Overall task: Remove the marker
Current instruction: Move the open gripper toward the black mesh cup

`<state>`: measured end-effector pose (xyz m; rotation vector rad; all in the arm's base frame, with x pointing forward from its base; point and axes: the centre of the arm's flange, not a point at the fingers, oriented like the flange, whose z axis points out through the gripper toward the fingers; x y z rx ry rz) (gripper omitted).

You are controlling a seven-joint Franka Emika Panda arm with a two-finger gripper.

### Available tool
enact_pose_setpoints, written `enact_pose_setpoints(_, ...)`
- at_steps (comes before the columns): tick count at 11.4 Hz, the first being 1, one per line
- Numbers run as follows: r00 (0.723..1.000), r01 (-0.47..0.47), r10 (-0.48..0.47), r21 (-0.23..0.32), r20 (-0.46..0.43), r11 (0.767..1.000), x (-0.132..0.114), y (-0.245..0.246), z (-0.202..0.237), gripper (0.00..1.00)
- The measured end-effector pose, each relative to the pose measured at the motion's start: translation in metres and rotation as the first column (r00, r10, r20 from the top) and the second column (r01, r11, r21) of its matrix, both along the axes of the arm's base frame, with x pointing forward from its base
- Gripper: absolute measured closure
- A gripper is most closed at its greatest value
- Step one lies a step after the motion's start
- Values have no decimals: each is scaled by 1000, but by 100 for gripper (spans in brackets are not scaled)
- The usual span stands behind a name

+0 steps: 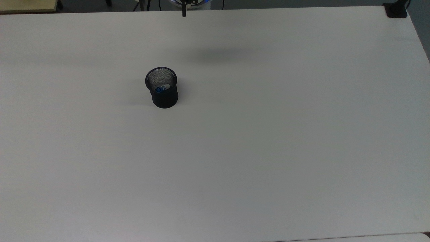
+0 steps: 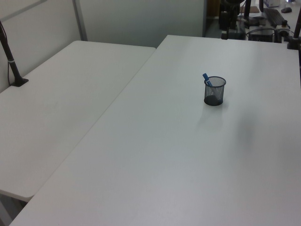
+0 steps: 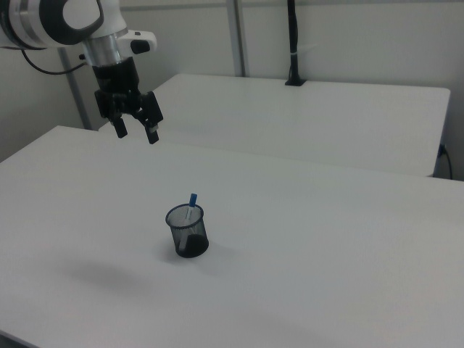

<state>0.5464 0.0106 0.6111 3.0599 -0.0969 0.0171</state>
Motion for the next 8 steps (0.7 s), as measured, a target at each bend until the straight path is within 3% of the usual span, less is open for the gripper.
enact_pose_setpoints(8, 1000, 2, -2, 0, -1, 1000, 0, -1, 0, 0)
